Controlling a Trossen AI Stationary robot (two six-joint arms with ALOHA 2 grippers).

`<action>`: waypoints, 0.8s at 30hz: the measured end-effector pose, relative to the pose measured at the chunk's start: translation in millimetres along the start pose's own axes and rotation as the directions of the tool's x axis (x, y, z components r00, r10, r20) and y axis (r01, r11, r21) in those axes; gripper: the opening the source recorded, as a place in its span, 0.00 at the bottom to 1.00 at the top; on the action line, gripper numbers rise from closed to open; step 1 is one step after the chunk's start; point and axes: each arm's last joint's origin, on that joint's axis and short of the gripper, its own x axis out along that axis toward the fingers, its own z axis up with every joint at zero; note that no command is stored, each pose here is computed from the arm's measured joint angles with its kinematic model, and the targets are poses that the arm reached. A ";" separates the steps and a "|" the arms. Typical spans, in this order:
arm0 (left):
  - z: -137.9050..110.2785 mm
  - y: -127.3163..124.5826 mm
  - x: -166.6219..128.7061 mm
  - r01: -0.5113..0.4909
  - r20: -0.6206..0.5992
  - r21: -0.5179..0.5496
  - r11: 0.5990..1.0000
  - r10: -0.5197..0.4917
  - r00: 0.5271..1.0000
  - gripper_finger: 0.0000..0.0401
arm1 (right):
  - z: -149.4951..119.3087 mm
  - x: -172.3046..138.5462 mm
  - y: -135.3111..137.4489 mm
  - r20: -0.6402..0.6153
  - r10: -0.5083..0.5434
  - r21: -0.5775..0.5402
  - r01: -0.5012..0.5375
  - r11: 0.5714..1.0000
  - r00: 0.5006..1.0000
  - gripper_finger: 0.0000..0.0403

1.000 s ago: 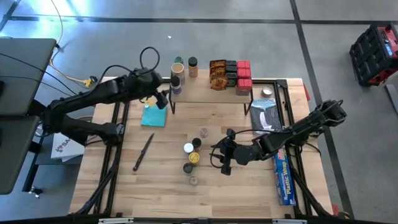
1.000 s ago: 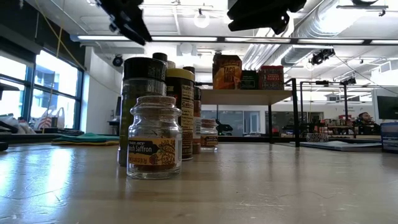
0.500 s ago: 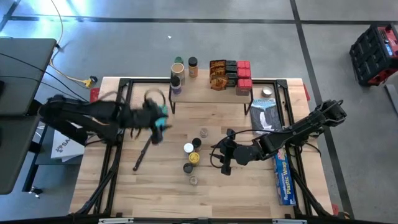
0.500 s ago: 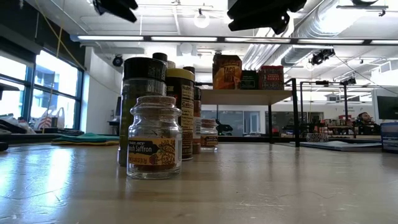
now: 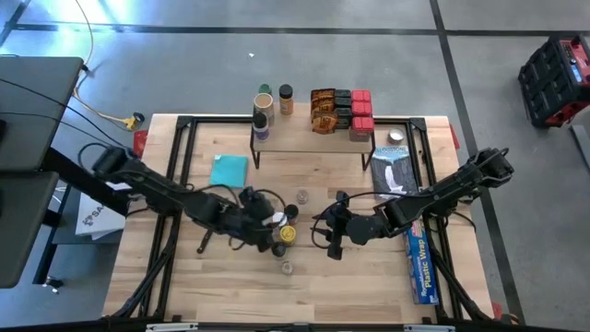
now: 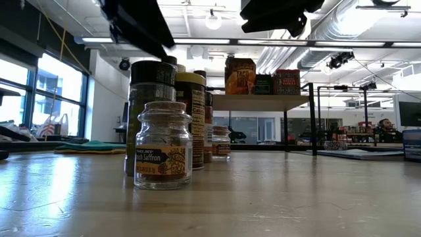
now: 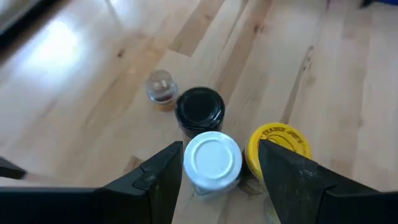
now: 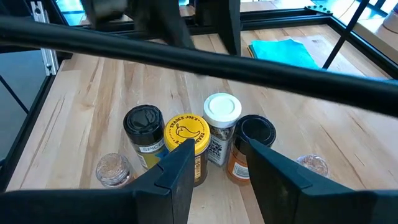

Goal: Shelf spices
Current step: Put the white seasoning bottle on the shelf

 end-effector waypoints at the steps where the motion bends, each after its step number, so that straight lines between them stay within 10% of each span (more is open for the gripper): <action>1: -2.1 -2.1 7.0 -0.005 -0.008 -0.008 1.000 0.004 1.000 0.50 | 0.0 0.0 -0.1 0.000 -0.001 0.000 0.001 1.000 1.000 0.35; 24: -4.8 23.4 7.3 -0.117 -0.112 0.150 0.982 0.135 0.984 0.50 | 0.0 0.0 -0.1 -0.001 -0.001 -0.005 0.001 1.000 1.000 0.35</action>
